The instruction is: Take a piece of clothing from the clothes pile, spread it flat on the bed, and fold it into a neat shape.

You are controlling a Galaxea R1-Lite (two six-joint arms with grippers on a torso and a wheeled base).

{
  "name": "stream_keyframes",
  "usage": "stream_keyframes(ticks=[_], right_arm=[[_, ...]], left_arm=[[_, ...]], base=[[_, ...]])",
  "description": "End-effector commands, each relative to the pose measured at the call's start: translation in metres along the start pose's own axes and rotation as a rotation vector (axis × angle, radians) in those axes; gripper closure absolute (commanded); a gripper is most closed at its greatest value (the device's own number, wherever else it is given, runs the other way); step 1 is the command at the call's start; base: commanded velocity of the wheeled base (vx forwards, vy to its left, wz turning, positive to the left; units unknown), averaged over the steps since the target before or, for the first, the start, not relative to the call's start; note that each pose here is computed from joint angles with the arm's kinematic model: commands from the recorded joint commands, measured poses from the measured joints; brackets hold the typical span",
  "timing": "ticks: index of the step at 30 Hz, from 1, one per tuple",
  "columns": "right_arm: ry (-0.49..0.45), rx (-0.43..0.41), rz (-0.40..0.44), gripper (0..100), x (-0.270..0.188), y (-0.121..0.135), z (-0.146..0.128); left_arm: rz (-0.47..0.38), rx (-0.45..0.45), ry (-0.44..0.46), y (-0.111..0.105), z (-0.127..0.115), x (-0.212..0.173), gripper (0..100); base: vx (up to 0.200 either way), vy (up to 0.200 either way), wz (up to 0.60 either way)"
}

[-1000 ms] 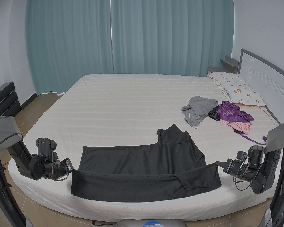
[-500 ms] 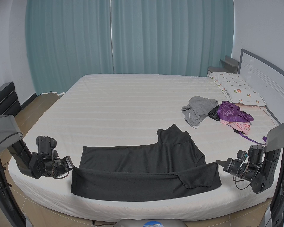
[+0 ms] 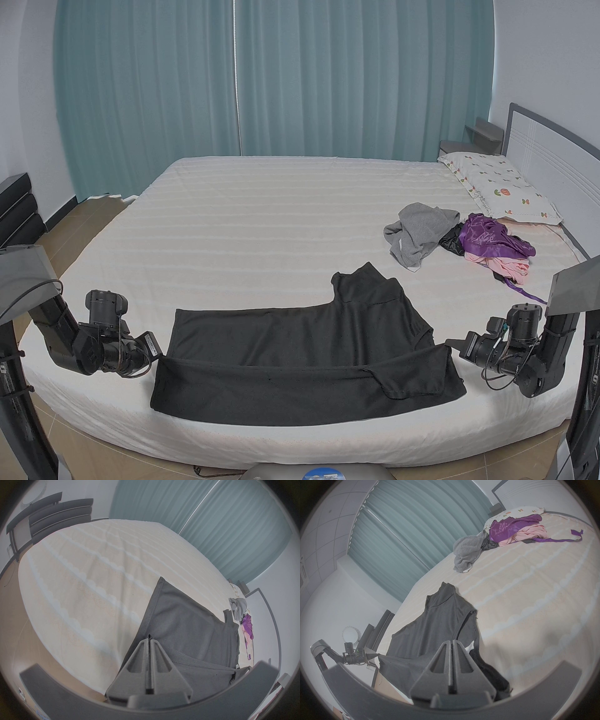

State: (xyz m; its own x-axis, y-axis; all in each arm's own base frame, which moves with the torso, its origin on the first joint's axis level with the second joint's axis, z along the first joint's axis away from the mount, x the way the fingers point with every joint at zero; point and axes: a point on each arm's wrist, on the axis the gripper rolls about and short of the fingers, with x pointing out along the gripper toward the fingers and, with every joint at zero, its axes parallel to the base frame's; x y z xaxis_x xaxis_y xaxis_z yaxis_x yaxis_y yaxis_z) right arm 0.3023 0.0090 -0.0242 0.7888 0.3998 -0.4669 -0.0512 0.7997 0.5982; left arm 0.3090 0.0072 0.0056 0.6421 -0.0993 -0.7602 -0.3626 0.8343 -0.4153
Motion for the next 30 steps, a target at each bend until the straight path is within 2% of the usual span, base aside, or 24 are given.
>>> stream_keyframes(ticks=[1,29,30], right_arm=[[0.007,0.005,-0.004,100,0.015,-0.008,-0.001],[0.023,-0.006,0.004,100,0.040,-0.011,-0.002],[0.024,-0.005,0.002,100,0.040,-0.011,-0.002]], left_arm=[[0.017,-0.006,0.026,0.004,-0.002,0.017,100],[0.031,-0.033,0.034,0.008,-0.001,0.027,100],[0.030,-0.036,0.035,0.008,-0.001,0.027,0]], base=[[0.000,0.000,0.00],[0.000,0.000,0.00],[0.000,0.000,0.00]])
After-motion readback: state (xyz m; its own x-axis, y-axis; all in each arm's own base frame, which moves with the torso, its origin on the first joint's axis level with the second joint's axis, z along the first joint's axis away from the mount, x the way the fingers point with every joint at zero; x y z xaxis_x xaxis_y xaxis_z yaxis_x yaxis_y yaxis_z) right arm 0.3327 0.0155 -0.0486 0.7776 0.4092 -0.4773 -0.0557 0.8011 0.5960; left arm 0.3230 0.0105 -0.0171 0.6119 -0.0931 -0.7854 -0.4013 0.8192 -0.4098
